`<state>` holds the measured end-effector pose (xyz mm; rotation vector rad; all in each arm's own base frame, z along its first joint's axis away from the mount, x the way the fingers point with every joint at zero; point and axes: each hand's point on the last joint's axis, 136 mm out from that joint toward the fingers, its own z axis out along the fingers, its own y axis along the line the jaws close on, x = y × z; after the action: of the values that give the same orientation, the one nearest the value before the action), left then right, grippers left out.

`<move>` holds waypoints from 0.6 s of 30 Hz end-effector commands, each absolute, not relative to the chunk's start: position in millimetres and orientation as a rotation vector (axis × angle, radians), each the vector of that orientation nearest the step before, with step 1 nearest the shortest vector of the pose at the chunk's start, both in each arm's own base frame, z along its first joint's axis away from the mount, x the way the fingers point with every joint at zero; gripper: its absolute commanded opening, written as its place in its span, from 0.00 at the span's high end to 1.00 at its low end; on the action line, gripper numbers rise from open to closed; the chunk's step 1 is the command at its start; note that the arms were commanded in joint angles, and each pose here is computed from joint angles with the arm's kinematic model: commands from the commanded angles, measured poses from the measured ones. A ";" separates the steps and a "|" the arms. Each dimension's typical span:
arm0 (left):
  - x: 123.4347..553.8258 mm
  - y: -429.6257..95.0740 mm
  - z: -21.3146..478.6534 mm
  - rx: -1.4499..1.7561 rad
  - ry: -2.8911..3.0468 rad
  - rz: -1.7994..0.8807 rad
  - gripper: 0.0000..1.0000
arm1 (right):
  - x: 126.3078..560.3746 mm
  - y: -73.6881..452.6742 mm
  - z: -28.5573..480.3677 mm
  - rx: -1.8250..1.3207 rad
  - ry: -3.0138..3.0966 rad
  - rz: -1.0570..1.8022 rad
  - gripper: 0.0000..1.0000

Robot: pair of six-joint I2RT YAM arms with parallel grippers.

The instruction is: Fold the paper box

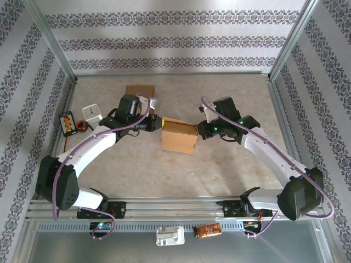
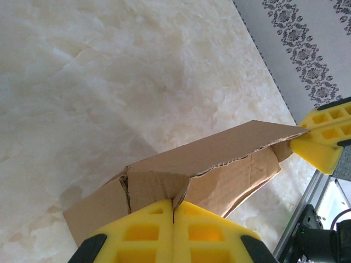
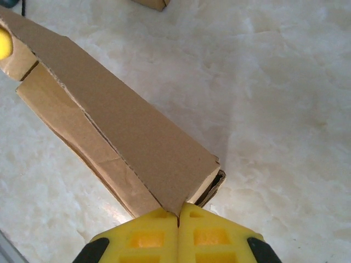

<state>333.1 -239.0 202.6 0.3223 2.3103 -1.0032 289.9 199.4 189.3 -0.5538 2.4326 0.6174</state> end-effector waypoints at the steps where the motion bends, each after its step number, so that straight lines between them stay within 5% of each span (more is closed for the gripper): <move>1: 337.2 -255.0 220.3 0.294 2.274 -1.077 0.99 | 289.8 202.7 196.4 -0.637 2.353 0.555 0.95; 18: 334.3 -265.6 224.7 0.257 2.291 -1.197 0.99 | 288.0 202.6 188.7 -0.672 2.354 0.514 0.95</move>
<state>337.9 -245.4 200.7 0.1963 2.3628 -1.0758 290.3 195.7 188.5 -0.6274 2.3813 0.5014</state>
